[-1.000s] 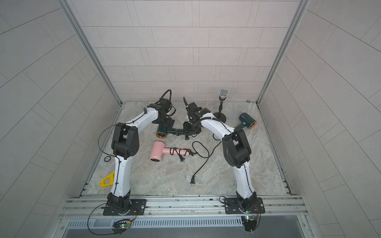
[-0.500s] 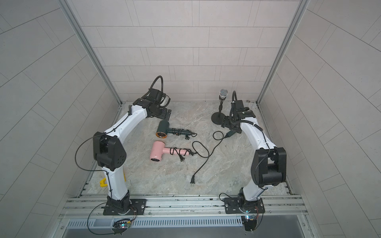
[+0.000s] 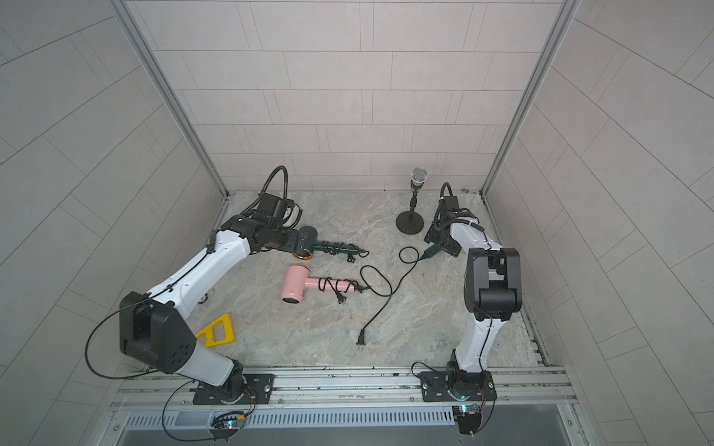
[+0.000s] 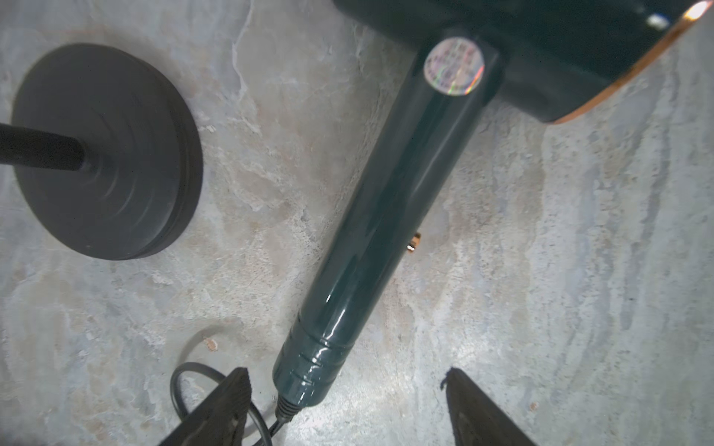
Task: Wrap the cord around the hair dryer
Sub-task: Adjust the hair dryer at the center of the board.
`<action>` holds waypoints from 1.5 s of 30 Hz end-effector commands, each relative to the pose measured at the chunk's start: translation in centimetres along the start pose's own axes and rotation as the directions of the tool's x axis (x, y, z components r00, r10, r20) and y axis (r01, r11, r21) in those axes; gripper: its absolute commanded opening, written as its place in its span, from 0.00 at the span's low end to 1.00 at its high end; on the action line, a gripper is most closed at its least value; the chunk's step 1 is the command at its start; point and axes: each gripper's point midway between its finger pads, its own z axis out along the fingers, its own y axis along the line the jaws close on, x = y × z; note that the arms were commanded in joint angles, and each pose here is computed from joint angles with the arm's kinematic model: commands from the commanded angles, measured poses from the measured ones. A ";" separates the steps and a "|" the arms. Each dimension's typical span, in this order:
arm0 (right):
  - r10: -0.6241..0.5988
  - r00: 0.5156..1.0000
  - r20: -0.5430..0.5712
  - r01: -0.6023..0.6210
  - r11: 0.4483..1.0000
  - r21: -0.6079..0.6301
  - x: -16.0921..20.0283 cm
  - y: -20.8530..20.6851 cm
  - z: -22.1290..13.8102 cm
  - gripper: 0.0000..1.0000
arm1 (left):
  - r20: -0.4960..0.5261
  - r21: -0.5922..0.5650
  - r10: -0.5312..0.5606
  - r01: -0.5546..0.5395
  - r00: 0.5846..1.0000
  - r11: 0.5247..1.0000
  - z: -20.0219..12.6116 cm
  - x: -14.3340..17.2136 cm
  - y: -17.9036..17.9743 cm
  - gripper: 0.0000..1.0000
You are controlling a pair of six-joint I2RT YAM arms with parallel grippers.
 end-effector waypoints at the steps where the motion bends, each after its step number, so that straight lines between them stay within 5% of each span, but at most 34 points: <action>1: 0.013 1.000 -0.005 -0.012 0.998 0.055 0.1 -0.6 0.6 0.78 | 0.051 0.020 -0.017 0.016 0.999 1.000 -1.8 0.0 -0.3 1.00; 14: -0.099 0.988 -0.118 0.110 0.990 0.089 1.1 0.6 3.4 0.64 | 0.106 0.026 -0.028 0.025 0.994 0.999 -4.6 0.2 0.0 1.00; 23: -0.174 0.973 -0.151 0.186 0.980 0.071 3.4 -2.2 2.0 0.38 | 0.104 0.038 -0.051 0.048 0.993 0.998 -4.7 0.5 -0.1 1.00; 31: -0.215 0.961 -0.176 0.223 0.975 0.023 5.3 -3.4 -0.3 0.34 | 0.139 0.083 -0.078 0.067 0.987 0.994 -6.3 -0.1 -0.7 1.00; 34: -0.222 0.957 -0.185 0.227 0.974 0.002 6.6 -3.8 -1.2 0.38 | 0.137 0.097 -0.086 0.073 0.987 0.993 -6.5 -0.1 -0.9 1.00; 38: -0.209 0.958 -0.195 0.210 0.978 -0.020 7.4 -5.0 -2.2 0.67 | 0.140 0.097 -0.084 0.071 0.987 0.993 -6.8 0.2 -0.9 1.00; 45: -0.178 0.978 -0.111 0.176 0.984 -0.031 5.3 -4.6 -3.7 0.70 | 0.153 0.111 -0.090 0.074 0.984 0.991 -7.1 -0.1 -1.3 1.00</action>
